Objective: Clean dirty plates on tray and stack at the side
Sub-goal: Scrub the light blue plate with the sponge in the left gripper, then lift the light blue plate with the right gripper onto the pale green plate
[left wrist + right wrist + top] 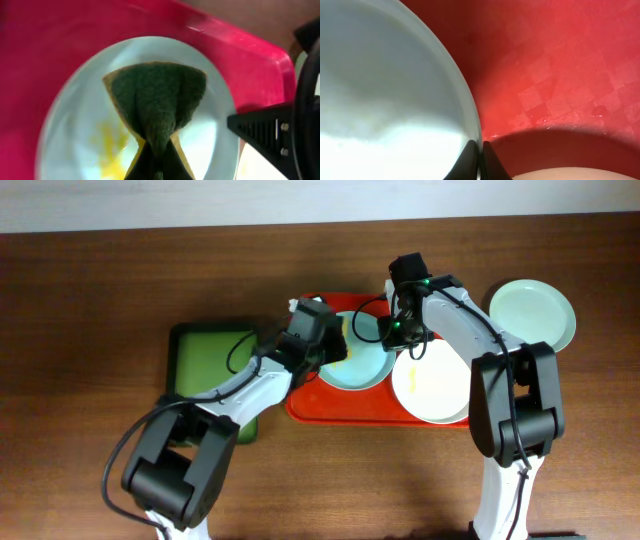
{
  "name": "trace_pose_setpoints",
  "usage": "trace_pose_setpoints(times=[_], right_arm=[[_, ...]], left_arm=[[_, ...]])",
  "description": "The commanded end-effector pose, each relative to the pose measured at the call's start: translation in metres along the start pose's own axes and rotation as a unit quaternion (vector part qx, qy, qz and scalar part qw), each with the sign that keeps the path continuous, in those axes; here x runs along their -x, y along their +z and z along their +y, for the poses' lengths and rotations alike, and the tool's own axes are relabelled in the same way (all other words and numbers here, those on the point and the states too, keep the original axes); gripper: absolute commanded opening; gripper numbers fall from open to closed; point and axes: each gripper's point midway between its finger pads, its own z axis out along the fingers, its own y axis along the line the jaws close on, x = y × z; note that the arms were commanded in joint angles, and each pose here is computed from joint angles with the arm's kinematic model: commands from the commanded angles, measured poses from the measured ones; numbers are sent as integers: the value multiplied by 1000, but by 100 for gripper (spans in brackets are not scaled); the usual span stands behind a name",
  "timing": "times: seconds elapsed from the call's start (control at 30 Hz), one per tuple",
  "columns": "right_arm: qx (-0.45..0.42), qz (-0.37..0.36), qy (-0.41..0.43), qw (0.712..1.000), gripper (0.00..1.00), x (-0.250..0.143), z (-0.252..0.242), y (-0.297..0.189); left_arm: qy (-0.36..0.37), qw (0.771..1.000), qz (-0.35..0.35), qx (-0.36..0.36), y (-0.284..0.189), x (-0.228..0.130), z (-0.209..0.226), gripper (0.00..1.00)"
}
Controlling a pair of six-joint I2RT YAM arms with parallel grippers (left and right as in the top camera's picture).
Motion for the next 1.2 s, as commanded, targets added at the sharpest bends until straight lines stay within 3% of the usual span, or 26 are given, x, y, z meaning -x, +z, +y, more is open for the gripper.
trace_pose_setpoints(times=[0.0, 0.07, 0.17, 0.23, 0.33, 0.43, 0.57, 0.67, 0.73, 0.83, 1.0, 1.03, 1.07, 1.1, 1.17], right_arm=[[12, 14, -5, 1000, 4, -6, 6, 7], [11, 14, -5, 1000, 4, -6, 5, 7], [11, 14, -5, 1000, 4, -6, 5, 7], [11, 14, -5, 1000, 4, -6, 5, 7], [11, 12, -5, 1000, 4, -6, 5, 7], [11, 12, -5, 1000, 4, -6, 5, 7], [11, 12, -5, 1000, 4, -6, 5, 7], [2, 12, -5, 1000, 4, -5, 2, 7], [-13, 11, -5, 1000, 4, -2, -2, -1], [-29, 2, -7, 1000, 4, 12, -5, -26], [-67, -47, -21, 996, 4, 39, -2, -95], [-59, -45, -23, 997, 9, 38, 2, -94], [-39, -37, -24, 998, 29, 34, 10, -86], [-5, -27, -25, 999, 43, 30, 20, -76], [32, 1, -23, 999, 46, 18, 30, -51]], left_arm=[[-1, 999, 37, 22, 29, -34, 11, 0], [-8, 994, 50, 100, 33, -45, 52, 0], [2, 972, 35, 232, 10, -33, 111, 0], [8, 974, 27, 223, -2, -9, 102, 0], [-19, 997, 54, 46, 9, -4, 28, 0], [0, 1000, 29, -4, 23, -6, -7, 0], [-1, 998, 55, 38, 49, -31, 20, 0], [-25, 980, 57, 188, 30, -26, 100, 0], [-41, 970, 33, 239, -7, 0, 121, 0], [-7, 982, -38, 186, -63, 50, 75, 0], [-10, 989, -45, 140, -132, 55, 41, 0], [-12, 989, -41, 145, -137, 54, 44, 0], [-22, 986, -32, 162, -144, 51, 57, 0], [-35, 983, -21, 181, -151, 49, 72, 0], [-89, 966, 12, 241, -171, 42, 126, 0]])
